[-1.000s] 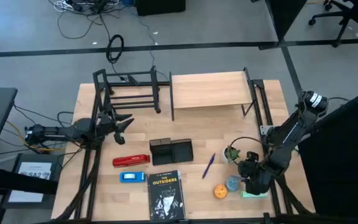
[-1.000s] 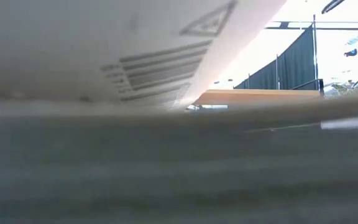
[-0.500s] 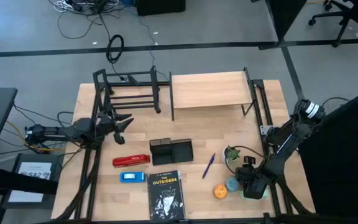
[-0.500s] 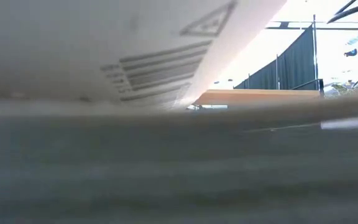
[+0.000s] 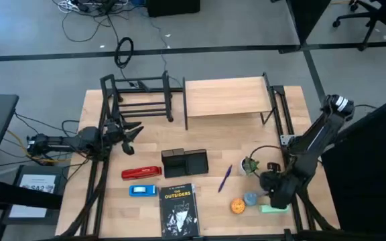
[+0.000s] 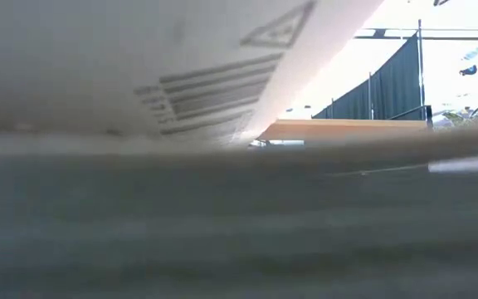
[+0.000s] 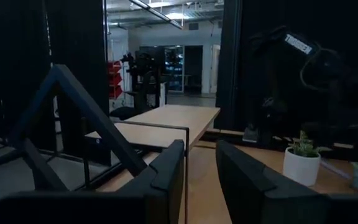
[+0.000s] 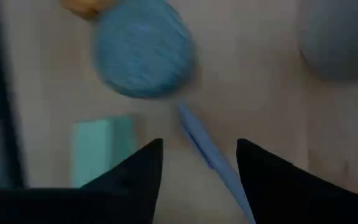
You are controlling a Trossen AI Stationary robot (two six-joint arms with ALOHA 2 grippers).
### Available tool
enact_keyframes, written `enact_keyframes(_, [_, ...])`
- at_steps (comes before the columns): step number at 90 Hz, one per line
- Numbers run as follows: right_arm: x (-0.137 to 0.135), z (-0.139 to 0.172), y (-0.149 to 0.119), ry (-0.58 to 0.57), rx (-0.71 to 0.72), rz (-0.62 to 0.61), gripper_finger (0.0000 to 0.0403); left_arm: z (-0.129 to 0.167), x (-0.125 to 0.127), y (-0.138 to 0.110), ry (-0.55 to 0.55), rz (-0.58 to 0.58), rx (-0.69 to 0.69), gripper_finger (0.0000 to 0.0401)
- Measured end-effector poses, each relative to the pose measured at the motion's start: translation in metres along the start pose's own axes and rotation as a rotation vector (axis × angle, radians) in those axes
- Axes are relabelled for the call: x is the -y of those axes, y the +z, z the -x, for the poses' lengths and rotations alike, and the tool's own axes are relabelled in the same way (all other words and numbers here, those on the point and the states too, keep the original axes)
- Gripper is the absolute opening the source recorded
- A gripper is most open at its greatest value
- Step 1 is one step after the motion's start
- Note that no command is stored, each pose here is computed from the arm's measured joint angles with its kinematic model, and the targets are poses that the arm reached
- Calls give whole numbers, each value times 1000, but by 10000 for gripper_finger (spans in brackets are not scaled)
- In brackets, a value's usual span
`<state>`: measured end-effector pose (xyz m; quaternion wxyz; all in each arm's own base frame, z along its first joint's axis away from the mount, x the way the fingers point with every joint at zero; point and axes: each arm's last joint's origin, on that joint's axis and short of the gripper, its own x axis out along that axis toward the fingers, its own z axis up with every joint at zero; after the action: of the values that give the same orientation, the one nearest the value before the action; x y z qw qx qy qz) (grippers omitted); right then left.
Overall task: Stock shelves
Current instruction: Put the blue scented candle on the shelf
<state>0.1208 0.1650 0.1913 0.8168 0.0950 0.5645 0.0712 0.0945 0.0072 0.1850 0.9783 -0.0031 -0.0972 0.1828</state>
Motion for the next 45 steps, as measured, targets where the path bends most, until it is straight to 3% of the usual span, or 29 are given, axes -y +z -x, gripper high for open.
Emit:
enact_keyframes(15, [-13,-6,16,115,125,198,271,0,0,0,0,5,-1,76])
enact_keyframes(31, [-13,-21,28,101,156,241,328,0,0,0,0,31,-3,76])
enact_keyframes(45, [-20,-27,39,76,143,342,348,0,0,0,0,32,-4,76])
